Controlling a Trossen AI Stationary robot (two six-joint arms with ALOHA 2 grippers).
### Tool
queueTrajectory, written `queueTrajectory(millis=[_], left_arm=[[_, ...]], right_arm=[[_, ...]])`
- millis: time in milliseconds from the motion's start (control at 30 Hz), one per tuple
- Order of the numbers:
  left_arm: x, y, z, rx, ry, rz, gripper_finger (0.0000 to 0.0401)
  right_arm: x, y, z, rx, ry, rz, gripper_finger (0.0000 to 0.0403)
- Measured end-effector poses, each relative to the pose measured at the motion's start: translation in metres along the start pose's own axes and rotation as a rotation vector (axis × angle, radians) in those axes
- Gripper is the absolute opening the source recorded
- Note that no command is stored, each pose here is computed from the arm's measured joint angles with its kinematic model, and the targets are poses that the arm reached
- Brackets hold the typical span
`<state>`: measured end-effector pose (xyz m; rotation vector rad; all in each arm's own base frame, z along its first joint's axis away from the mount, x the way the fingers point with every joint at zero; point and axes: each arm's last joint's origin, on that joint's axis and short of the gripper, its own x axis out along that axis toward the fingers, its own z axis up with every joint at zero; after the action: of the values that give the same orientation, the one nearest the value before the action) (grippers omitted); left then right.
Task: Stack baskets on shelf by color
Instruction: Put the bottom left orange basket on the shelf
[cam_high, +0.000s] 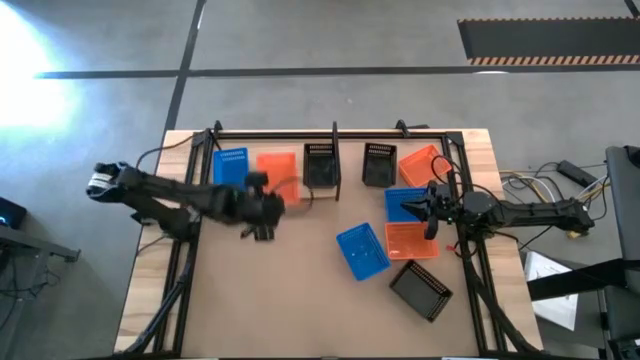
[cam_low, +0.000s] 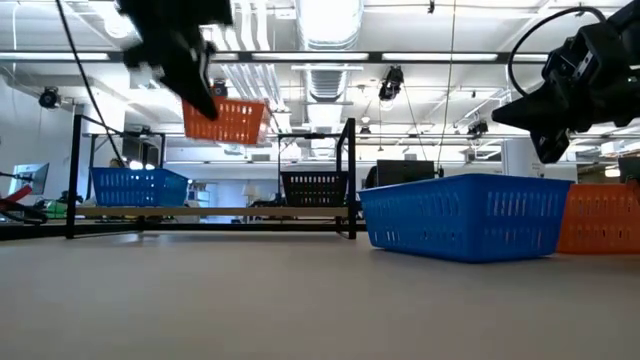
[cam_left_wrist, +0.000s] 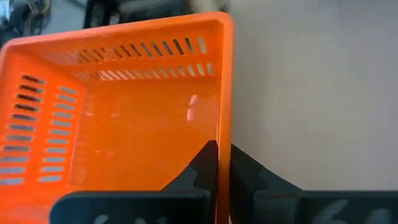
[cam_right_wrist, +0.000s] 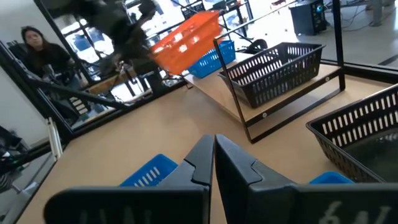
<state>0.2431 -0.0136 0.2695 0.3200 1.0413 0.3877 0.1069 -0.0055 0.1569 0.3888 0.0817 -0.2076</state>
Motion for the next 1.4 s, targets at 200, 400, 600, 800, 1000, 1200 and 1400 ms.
queueTrajectory(millis=[200, 400, 600, 800, 1000, 1200, 1400], left_arm=[[0.053, 0.042, -0.030, 0.000, -0.026, -0.092, 0.0000], [0.081, 0.059, -0.052, -0.024, -0.070, -0.113, 0.0000], [0.086, 0.062, -0.057, 0.003, -0.075, -0.100, 0.0000], [0.086, 0.062, -0.057, 0.003, -0.076, -0.098, 0.0000], [0.086, 0.062, -0.057, 0.000, -0.071, -0.095, 0.0000], [0.086, 0.063, -0.058, -0.026, -0.059, -0.086, 0.0000], [0.086, 0.063, -0.058, -0.048, -0.059, -0.084, 0.0024]], right_arm=[[0.001, 0.000, -0.001, -0.001, 0.006, -0.004, 0.0009], [0.000, 0.000, 0.000, -0.001, 0.004, -0.005, 0.0009], [0.000, 0.000, 0.000, -0.001, 0.003, -0.005, 0.0009], [0.000, -0.001, 0.000, 0.001, -0.010, -0.023, 0.0009], [0.000, -0.001, 0.000, 0.005, -0.011, -0.025, 0.0009], [0.000, -0.001, 0.000, 0.007, -0.011, -0.025, 0.0009], [0.000, -0.001, 0.000, 0.007, -0.012, -0.025, 0.0009]])
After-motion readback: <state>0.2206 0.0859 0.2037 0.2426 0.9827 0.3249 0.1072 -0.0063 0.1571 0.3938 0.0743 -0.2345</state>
